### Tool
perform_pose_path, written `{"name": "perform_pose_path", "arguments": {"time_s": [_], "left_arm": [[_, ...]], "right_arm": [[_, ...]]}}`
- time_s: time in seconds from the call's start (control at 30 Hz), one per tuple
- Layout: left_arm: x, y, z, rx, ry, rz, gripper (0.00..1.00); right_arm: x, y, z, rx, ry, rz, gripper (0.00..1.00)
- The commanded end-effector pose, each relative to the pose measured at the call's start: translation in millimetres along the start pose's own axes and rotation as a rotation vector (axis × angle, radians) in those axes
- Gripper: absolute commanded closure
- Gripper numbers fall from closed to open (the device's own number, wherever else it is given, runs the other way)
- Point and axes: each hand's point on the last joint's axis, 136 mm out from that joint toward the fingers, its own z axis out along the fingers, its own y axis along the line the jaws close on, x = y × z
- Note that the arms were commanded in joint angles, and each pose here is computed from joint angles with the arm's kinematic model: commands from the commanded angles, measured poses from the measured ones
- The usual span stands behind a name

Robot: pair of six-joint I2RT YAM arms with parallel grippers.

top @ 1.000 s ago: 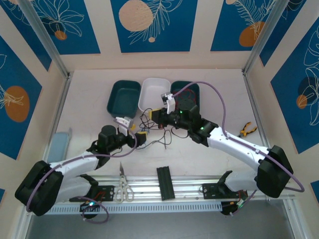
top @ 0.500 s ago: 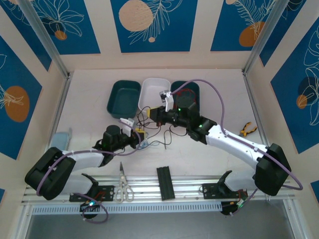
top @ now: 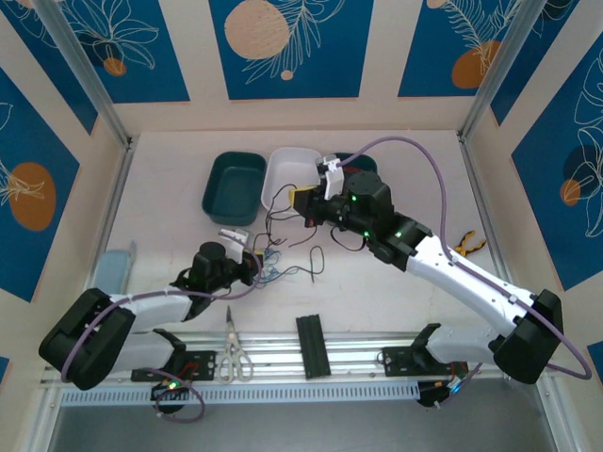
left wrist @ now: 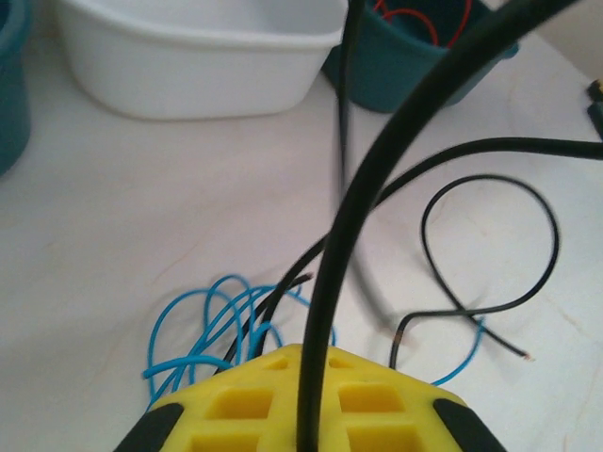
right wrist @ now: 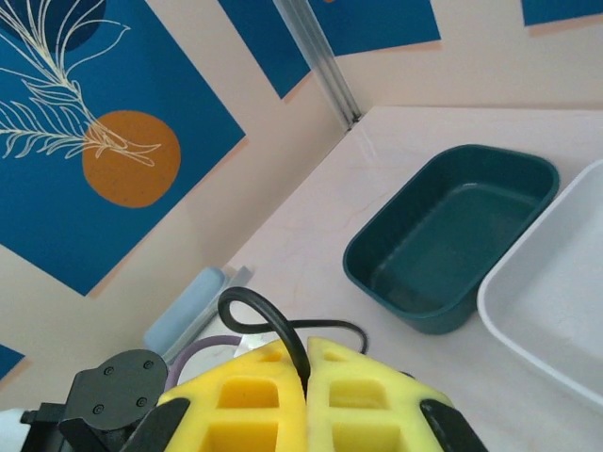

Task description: Untangle the cables

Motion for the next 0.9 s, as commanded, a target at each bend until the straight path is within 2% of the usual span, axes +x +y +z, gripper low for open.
{"name": "perform_pose_path", "arguments": {"time_s": [0.0,0.4,0.57,0.87], "left_arm": [[17,12,-5,-0.064,0.048,-0.028,0.91],[26,22,-14,-0.129,0.078,-0.049,0.91],[26,21,-15,-0.124,0.072,-0.062,0.90],[13,12,-22,-0.092,0.041,-0.053,0.76]], "right_arm": [[-28,4,-18,0.041,-0.064,-0.049,1.00],[-75,-2,-28,0.123,-0.137,-0.062,1.00],[-88,-20,-21,0.206,-0.126,-0.016,1.00],[-87,-76,18,0.299,-0.073,0.165,1.00]]}}
